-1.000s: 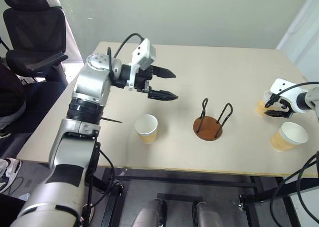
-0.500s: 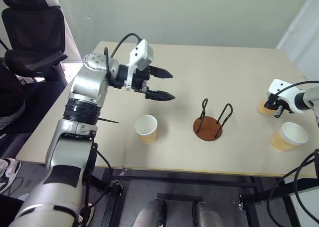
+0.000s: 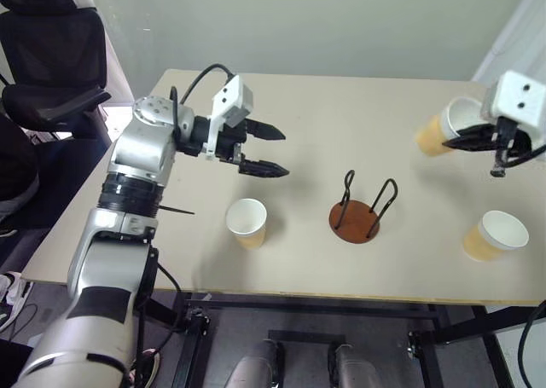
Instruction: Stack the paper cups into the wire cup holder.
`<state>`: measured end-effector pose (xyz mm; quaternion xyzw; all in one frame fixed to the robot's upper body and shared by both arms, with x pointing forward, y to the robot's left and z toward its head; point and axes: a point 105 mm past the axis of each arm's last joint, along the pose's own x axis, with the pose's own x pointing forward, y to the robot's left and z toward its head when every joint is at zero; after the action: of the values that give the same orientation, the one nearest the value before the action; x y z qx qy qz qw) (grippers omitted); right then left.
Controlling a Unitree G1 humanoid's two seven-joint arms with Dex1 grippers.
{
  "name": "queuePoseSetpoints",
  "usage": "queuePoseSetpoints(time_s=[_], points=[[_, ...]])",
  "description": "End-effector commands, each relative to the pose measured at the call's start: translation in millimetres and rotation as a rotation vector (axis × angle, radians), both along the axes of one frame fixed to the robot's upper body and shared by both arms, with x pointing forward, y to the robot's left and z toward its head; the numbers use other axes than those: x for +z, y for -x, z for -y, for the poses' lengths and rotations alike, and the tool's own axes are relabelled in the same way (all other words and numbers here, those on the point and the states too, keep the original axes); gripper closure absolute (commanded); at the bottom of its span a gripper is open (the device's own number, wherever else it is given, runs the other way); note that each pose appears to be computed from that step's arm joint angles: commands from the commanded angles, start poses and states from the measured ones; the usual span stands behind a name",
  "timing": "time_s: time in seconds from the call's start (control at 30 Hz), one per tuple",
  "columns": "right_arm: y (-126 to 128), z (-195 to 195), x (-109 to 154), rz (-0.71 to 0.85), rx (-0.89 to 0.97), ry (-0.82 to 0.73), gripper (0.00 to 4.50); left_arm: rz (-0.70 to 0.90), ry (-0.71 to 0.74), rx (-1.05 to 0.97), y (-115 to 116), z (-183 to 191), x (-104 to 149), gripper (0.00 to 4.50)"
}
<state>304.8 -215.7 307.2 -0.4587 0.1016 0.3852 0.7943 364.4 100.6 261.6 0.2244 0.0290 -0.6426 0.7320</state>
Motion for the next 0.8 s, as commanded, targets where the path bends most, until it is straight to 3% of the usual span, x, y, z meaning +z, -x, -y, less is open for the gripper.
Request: queuePoseSetpoints(time_s=[0.03,0.17,0.37,0.8], points=[[17.7,-25.8,13.4,0.034,0.077,-0.019,4.48,0.034,-0.011,-0.031,3.2,2.2,3.3,0.0],[27.1,-47.5,0.1,-0.014,0.149,-0.021,4.48,0.037,-0.004,-0.039,2.0,6.6,3.3,0.0],[28.1,-50.1,-21.5,-0.083,0.16,-0.017,4.48,0.038,0.0,-0.043,1.7,8.2,2.1,0.0],[25.2,-63.3,-35.4,-0.115,0.209,-0.018,4.48,0.04,0.005,-0.041,0.5,11.6,1.9,0.0]])
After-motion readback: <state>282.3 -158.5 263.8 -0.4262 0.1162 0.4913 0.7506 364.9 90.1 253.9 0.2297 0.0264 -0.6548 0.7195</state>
